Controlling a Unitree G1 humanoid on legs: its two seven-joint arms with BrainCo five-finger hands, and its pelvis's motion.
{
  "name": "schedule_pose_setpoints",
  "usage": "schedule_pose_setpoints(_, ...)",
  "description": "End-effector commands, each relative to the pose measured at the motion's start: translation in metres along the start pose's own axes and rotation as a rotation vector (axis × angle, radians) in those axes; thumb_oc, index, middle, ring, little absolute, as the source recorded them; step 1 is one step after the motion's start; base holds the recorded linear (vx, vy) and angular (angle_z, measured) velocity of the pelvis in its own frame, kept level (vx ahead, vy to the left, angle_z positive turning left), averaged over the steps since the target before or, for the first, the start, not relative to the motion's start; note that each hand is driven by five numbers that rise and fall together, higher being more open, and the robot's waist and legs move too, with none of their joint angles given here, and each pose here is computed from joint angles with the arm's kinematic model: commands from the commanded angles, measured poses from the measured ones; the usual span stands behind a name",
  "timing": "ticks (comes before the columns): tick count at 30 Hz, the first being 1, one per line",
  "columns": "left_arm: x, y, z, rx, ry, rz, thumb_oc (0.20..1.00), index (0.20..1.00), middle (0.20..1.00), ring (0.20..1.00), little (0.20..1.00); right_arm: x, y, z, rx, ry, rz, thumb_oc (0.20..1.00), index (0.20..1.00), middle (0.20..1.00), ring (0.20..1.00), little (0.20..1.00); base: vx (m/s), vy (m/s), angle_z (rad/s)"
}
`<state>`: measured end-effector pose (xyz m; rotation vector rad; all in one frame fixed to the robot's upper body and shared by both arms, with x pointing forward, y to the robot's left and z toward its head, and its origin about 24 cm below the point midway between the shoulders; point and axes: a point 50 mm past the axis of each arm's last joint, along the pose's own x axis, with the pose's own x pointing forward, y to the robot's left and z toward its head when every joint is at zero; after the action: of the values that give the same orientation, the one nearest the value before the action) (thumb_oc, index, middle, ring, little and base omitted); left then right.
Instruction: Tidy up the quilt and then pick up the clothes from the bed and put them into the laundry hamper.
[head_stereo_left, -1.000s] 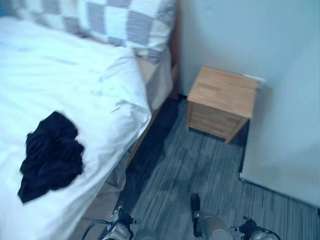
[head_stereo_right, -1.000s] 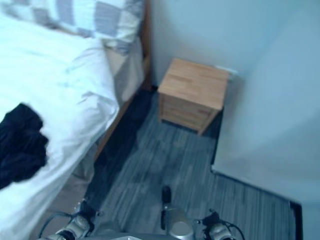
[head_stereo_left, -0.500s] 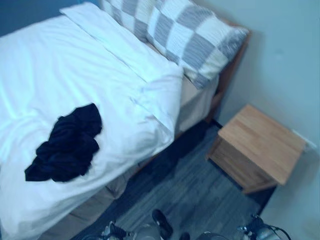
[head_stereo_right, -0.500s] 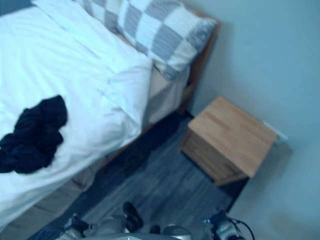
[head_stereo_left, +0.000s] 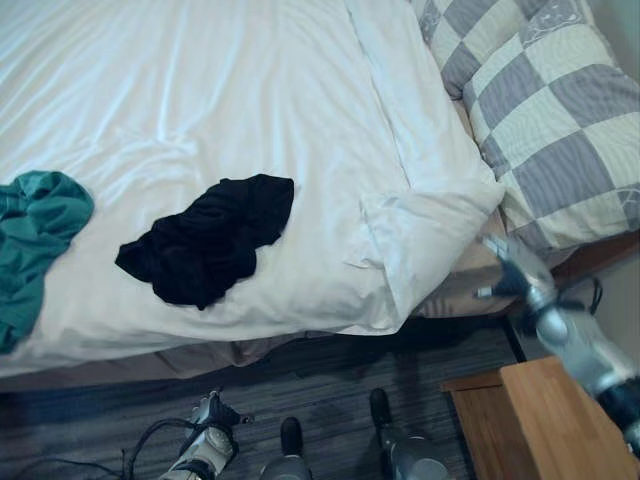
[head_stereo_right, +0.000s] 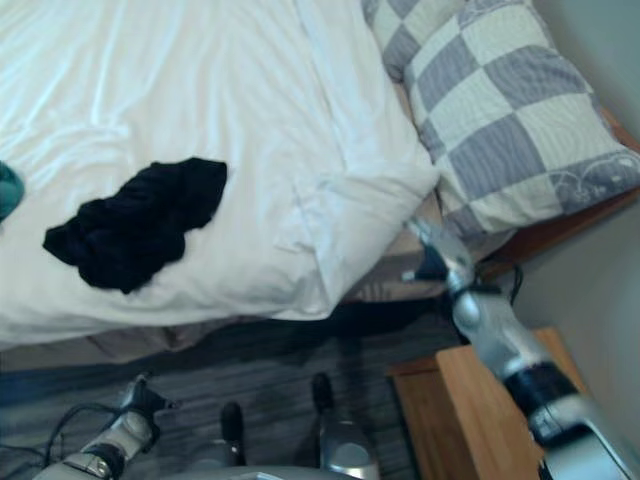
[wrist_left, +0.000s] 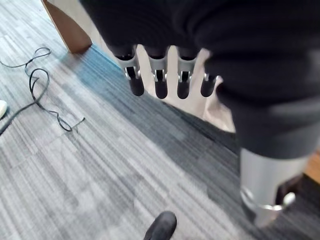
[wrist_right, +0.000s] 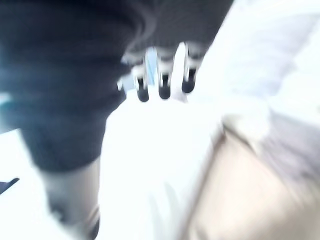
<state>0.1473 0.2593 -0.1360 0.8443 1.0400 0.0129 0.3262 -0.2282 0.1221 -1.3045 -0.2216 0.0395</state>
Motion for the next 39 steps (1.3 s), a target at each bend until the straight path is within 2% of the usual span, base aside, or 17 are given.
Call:
schedule_pose_setpoints(1, 0.002, 0.011, -0.002, 0.043, 0.001, 0.052, 1.0, 1.0, 1.0, 1.0, 1.0, 0.029, -0.031, 0.037, -0.002, -0.149, -0.118, 1.0, 1.0, 1.0, 1.0, 1.0, 0.19, -0.257, 0.32)
schedule_pose_setpoints(3, -0.004, -0.009, -0.01, 0.003, 0.028, 0.013, 1.0, 1.0, 1.0, 1.0, 1.0, 0.049, -0.039, 0.061, -0.005, -0.206, -0.137, 1.0, 1.0, 1.0, 1.0, 1.0, 0.19, -0.232, 0.29)
schedule_pose_setpoints(5, -0.004, -0.009, -0.01, 0.001, 0.028, 0.013, 1.0, 1.0, 1.0, 1.0, 1.0, 0.049, -0.039, 0.062, -0.005, -0.208, -0.137, 1.0, 1.0, 1.0, 1.0, 1.0, 0.08, -0.126, 0.16)
schedule_pose_setpoints(8, -0.011, -0.031, -0.015, 0.011, 0.05, -0.034, 1.0, 1.0, 1.0, 1.0, 1.0, 0.066, -0.037, 0.077, -0.042, -0.219, -0.121, 1.0, 1.0, 1.0, 1.0, 1.0, 0.09, -0.173, 0.38)
schedule_pose_setpoints(13, -0.013, -0.045, 0.002, 0.034, -0.007, -0.076, 1.0, 1.0, 1.0, 1.0, 1.0, 0.069, -0.014, 0.06, -0.119, -0.124, -0.041, 1.0, 1.0, 1.0, 1.0, 1.0, 0.03, -0.093, 0.86)
schedule_pose_setpoints(15, -0.015, -0.051, 0.006, 0.041, -0.031, -0.095, 1.0, 1.0, 1.0, 1.0, 1.0, 0.069, 0.007, 0.051, -0.138, -0.07, 0.047, 1.0, 1.0, 1.0, 1.0, 1.0, 0.06, -0.056, 0.68)
schedule_pose_setpoints(16, -0.015, -0.053, 0.014, 0.044, -0.06, -0.105, 1.0, 1.0, 1.0, 1.0, 1.0, 0.059, 0.037, 0.023, -0.177, 0.055, 0.162, 0.2, 0.2, 0.2, 0.2, 0.2, 0.07, -0.085, 0.24)
schedule_pose_setpoints(18, -0.015, -0.053, 0.015, 0.049, -0.068, -0.107, 1.0, 1.0, 1.0, 1.0, 1.0, 0.054, 0.044, 0.008, -0.179, 0.128, 0.195, 0.2, 0.2, 0.2, 0.2, 0.2, 0.04, -0.041, 0.25)
schedule_pose_setpoints(21, -0.016, -0.054, 0.021, 0.049, -0.102, -0.117, 1.0, 1.0, 1.0, 1.0, 1.0, 0.029, 0.051, -0.052, -0.142, 0.437, 0.236, 0.2, 0.2, 0.2, 0.2, 0.2, 0.04, -0.003, 0.29)
schedule_pose_setpoints(24, -0.016, -0.054, 0.021, 0.05, -0.103, -0.12, 1.0, 1.0, 1.0, 1.0, 1.0, 0.019, 0.047, -0.068, -0.094, 0.509, 0.206, 0.2, 0.2, 0.2, 0.2, 0.2, 0.01, 0.022, 0.09)
schedule_pose_setpoints(29, -0.015, -0.053, 0.013, 0.053, -0.068, -0.121, 1.0, 1.0, 1.0, 1.0, 1.0, -0.013, 0.054, -0.093, 0.099, 0.637, 0.118, 0.2, 0.2, 0.2, 0.2, 0.2, -0.01, 0.051, 0.0)
schedule_pose_setpoints(30, -0.013, -0.047, 0.006, 0.043, -0.021, -0.108, 1.0, 1.0, 1.0, 1.0, 1.0, -0.062, 0.078, -0.114, 0.347, 0.817, 0.027, 0.373, 0.373, 0.373, 0.373, 0.373, -0.01, 0.08, -0.08)
schedule_pose_setpoints(31, -0.013, -0.047, 0.006, 0.044, -0.021, -0.108, 1.0, 1.0, 1.0, 1.0, 1.0, -0.063, 0.078, -0.114, 0.348, 0.818, 0.027, 1.0, 1.0, 1.0, 1.0, 1.0, 0.01, 0.129, -0.13)
schedule_pose_setpoints(32, -0.012, -0.043, 0.003, 0.042, 0.005, -0.096, 1.0, 1.0, 1.0, 1.0, 1.0, -0.109, 0.11, -0.12, 0.482, 0.972, 0.019, 1.0, 1.0, 1.0, 1.0, 1.0, 0.01, 0.042, -0.32)
schedule_pose_setpoints(34, -0.012, -0.043, 0.003, 0.043, 0.006, -0.096, 1.0, 1.0, 1.0, 1.0, 1.0, -0.11, 0.11, -0.12, 0.482, 0.973, 0.019, 1.0, 1.0, 1.0, 1.0, 1.0, 0.02, 0.04, -0.53)
schedule_pose_setpoints(35, -0.011, -0.041, 0.002, 0.04, 0.021, -0.086, 1.0, 1.0, 1.0, 1.0, 1.0, -0.157, 0.148, -0.114, 0.568, 1.121, 0.085, 1.0, 1.0, 1.0, 1.0, 1.0, 0.05, 0.054, -0.53)
schedule_pose_setpoints(39, -0.008, -0.032, 0.002, 0.045, 0.016, -0.058, 1.0, 1.0, 1.0, 1.0, 1.0, -0.265, 0.198, -0.1, 0.684, 1.52, 0.209, 1.0, 1.0, 1.0, 1.0, 1.0, 0.05, 0.05, -0.51)
